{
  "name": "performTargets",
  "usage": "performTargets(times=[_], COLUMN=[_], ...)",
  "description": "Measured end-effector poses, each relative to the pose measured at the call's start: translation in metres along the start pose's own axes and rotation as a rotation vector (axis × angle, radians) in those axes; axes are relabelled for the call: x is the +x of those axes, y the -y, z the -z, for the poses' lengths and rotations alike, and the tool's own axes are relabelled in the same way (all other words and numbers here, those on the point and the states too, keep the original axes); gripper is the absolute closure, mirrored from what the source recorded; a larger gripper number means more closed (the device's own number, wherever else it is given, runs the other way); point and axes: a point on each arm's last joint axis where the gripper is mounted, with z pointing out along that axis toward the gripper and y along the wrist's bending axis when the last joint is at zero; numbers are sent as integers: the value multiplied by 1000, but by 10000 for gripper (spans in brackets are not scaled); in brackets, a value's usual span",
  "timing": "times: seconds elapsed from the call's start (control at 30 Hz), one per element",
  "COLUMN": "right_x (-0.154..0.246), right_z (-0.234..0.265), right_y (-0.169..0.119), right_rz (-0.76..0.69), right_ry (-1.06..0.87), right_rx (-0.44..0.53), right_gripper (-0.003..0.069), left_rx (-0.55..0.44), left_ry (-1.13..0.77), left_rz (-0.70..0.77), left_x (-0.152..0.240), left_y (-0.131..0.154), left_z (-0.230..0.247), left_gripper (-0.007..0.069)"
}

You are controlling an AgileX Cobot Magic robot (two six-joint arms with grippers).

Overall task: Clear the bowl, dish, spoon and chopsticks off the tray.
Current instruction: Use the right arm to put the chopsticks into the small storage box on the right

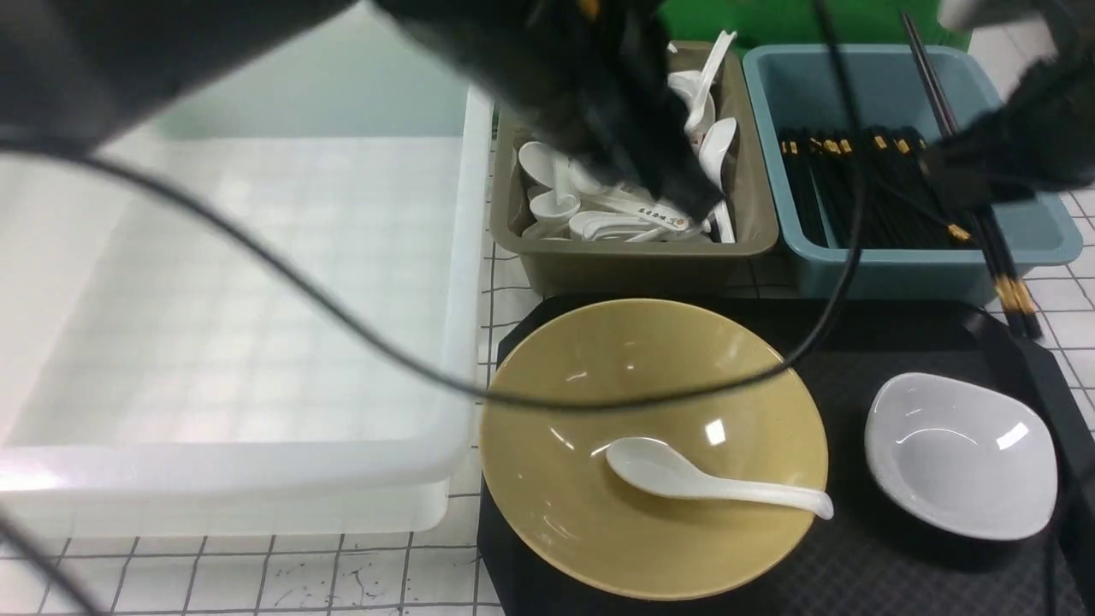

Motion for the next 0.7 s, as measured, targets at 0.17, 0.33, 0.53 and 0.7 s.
performTargets(times=[0.17,0.33,0.53,0.7], right_x=[-38,-70,-77,-69], right_z=[-36,-79,-125,-151], right_y=[13,35,44,44], right_rz=[-76,-159,-185,-186], right_ry=[52,87,74,9], right_rx=[17,41,52,48], right_gripper=[495,495,495,445], left_rx=[-46,-28,-10,1], left_ry=[60,142,176,153], left_rz=[18,151,207,203], left_x=[-23,-29,-28,-26], left_y=[-14,-36,-44,-42], left_z=[-10,-39,-53,-47], left_gripper=[640,640,640,640])
